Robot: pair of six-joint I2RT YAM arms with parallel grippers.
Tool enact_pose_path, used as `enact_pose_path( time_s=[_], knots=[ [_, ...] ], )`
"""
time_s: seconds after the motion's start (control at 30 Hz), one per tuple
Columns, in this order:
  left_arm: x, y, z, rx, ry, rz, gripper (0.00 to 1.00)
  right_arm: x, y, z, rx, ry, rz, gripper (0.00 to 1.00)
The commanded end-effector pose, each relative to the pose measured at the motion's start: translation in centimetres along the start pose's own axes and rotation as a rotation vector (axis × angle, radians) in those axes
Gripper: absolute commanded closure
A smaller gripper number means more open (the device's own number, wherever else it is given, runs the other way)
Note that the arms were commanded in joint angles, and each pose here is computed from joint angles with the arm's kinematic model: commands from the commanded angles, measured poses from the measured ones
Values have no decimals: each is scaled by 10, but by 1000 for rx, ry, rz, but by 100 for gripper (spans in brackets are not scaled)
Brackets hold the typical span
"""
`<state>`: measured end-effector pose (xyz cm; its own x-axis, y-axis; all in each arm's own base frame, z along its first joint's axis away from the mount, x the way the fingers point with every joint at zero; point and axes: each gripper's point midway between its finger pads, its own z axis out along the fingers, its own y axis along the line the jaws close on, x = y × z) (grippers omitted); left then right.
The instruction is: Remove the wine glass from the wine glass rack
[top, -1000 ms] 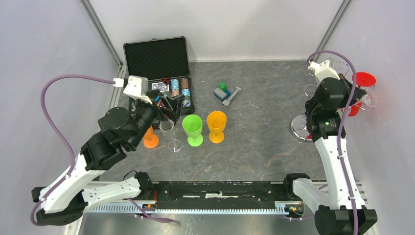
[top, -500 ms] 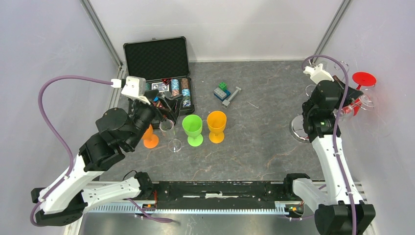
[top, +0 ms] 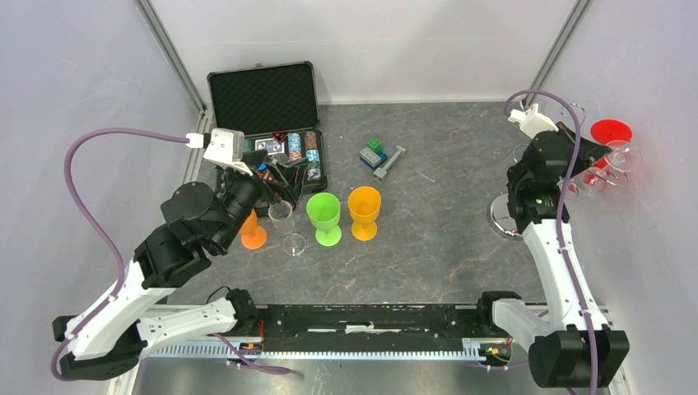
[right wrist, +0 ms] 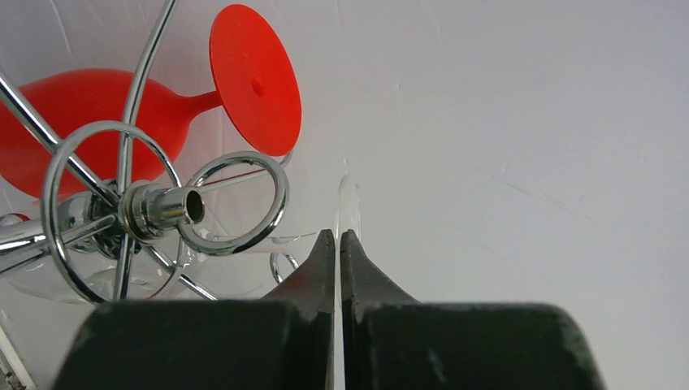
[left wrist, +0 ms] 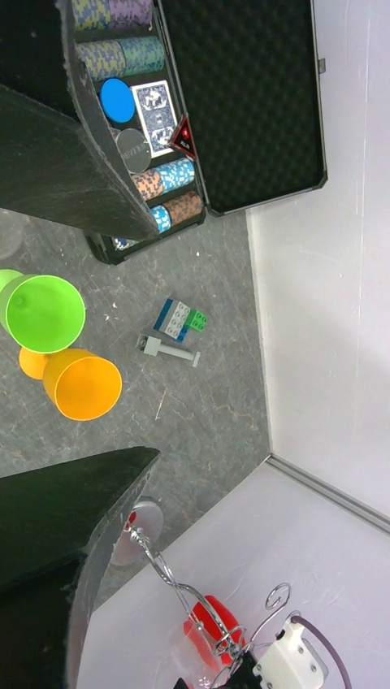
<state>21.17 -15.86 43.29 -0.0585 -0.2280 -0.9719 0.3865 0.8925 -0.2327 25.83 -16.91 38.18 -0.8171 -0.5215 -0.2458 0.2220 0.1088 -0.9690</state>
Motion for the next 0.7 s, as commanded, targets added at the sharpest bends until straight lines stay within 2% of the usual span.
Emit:
enact_pose_path(
  time_s=[0.0, 0.67],
  knots=[
    [-11, 0, 1, 1, -46, 9, 0, -4, -25, 0, 62, -11, 76, 100],
    [-14, 6, -8, 6, -68, 8, 0, 23, -32, 14, 78, 32, 76, 100]
  ],
)
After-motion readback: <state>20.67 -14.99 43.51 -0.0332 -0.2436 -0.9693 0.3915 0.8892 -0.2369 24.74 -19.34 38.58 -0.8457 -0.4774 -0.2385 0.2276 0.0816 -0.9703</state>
